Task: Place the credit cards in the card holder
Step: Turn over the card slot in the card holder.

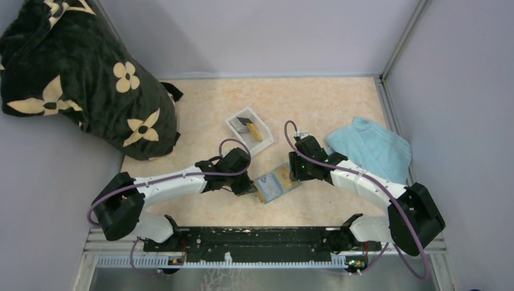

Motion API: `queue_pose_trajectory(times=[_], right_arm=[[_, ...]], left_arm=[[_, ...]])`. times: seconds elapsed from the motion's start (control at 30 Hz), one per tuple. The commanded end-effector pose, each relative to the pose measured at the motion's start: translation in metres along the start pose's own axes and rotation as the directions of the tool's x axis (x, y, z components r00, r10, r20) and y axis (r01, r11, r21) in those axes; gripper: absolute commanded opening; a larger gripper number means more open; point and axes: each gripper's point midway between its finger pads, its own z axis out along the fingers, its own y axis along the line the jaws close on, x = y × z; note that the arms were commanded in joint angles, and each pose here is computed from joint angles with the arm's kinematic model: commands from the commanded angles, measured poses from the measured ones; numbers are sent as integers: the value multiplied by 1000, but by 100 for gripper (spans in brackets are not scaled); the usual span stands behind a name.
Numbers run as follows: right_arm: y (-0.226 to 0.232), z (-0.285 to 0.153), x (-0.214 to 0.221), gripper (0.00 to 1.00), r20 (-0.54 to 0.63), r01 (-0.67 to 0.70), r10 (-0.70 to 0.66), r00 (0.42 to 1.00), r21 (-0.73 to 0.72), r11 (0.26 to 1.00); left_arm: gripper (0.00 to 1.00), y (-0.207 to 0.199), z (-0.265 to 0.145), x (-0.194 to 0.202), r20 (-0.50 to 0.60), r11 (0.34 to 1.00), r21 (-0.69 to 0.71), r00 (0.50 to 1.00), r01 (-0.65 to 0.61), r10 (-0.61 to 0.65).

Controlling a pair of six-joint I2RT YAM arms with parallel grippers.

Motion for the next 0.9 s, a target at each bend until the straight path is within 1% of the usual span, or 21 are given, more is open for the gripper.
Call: queue_pose_trajectory(times=[0.0, 0.23, 0.87], right_arm=[[4, -1, -20, 47, 54, 6, -5, 999, -18, 1000], [0, 2, -19, 47, 47, 3, -3, 999, -11, 1000], [-5, 14, -13, 47, 14, 1, -1, 1000, -1, 1000]], left_arm=[[0, -3, 1, -2, -2, 1000, -4, 1000, -3, 3], [0, -3, 3, -1, -6, 1000, -3, 1000, 5, -5], [0, 7, 11, 4, -37, 994, 55, 995, 91, -89]])
